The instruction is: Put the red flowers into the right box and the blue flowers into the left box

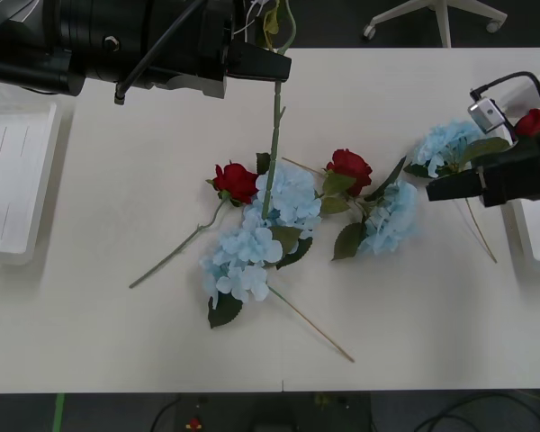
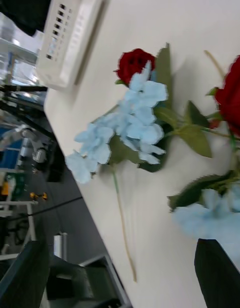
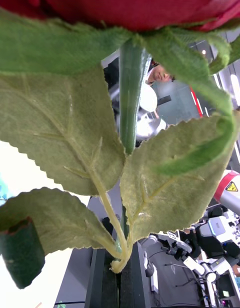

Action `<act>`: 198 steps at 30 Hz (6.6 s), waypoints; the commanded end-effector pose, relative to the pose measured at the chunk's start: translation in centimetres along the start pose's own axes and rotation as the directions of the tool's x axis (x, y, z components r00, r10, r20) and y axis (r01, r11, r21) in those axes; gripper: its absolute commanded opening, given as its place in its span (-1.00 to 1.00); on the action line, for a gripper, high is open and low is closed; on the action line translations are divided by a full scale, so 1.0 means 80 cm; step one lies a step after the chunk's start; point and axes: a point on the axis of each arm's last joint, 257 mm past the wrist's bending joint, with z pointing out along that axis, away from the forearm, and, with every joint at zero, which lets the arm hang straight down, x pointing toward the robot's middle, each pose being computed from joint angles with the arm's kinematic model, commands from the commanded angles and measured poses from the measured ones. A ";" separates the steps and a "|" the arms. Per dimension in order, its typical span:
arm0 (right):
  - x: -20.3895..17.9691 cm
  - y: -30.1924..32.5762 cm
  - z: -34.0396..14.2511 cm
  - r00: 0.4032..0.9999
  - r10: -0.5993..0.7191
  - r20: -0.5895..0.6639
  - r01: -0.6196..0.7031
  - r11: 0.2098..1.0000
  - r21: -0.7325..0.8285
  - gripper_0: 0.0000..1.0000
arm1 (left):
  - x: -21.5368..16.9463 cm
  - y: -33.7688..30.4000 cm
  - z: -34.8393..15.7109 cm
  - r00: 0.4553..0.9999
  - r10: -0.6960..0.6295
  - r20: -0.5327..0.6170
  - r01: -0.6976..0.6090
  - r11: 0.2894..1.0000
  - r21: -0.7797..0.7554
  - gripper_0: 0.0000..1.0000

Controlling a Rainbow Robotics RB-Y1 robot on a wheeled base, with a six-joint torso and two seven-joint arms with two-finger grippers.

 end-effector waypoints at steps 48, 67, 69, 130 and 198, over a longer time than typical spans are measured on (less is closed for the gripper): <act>-0.129 0.316 0.203 0.878 0.333 0.345 -0.039 0.767 -0.641 0.66 | 0.003 -0.014 0.009 1.000 0.028 -0.003 -0.028 0.999 0.026 -1.00; -0.120 0.309 0.208 0.886 0.360 0.294 -0.099 0.764 -0.638 -1.00 | 0.003 -0.014 0.009 1.000 0.028 -0.003 -0.028 0.999 0.026 -1.00; -0.119 0.309 0.208 0.886 0.362 0.291 -0.102 0.763 -0.638 -1.00 | 0.003 -0.014 0.009 1.000 0.028 -0.003 -0.028 0.999 0.026 -1.00; -0.010 -0.217 -0.342 0.974 0.209 0.091 -0.169 0.396 0.903 -1.00 | 0.160 0.191 -0.241 0.834 0.067 -0.548 -0.407 0.745 -0.529 1.00; -0.014 -0.238 -0.118 0.971 0.179 -0.157 0.045 0.508 0.860 0.68 | 0.290 0.421 -0.091 0.562 -0.050 -0.826 -0.723 0.456 -0.520 -1.00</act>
